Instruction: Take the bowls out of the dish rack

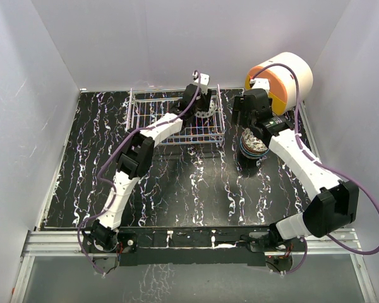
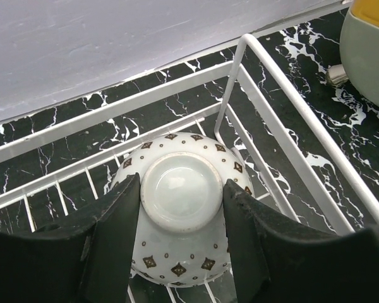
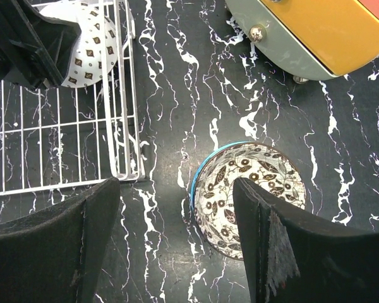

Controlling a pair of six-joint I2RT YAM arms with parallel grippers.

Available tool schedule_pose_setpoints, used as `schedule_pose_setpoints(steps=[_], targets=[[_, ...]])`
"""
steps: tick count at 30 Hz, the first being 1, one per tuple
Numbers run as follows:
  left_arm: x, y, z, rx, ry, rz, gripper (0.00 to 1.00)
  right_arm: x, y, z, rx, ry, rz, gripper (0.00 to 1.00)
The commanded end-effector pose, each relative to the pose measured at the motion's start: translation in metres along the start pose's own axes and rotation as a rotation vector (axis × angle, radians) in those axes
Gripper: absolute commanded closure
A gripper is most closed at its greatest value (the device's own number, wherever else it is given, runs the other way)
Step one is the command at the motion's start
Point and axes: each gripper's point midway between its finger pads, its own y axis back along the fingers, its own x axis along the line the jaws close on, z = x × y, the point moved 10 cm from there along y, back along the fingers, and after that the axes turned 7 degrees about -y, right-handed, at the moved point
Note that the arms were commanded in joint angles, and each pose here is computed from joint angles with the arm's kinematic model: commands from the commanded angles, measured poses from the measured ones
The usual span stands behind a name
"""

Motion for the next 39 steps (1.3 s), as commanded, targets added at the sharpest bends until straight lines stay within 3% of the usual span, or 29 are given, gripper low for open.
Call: schedule_pose_setpoints(steps=[1,10,19,29,39], targets=[[0.016,0.024,0.034,-0.032,0.083,-0.013,0.72,0.003,-0.002,0.006,-0.028,-0.002,0.029,0.26],[0.070,0.057,0.053,-0.088,0.374,-0.107,0.75,0.006,-0.008,0.008,-0.012,-0.008,0.024,0.28],[0.108,0.087,0.064,-0.166,0.622,-0.217,0.75,0.027,-0.013,0.023,-0.006,-0.044,0.165,0.31],[0.121,0.093,0.057,-0.193,0.827,-0.385,0.75,0.068,-0.027,0.049,0.012,-0.106,0.418,0.32],[0.118,0.106,0.057,-0.210,0.935,-0.516,0.75,0.096,-0.062,0.059,0.057,-0.209,0.586,0.32]])
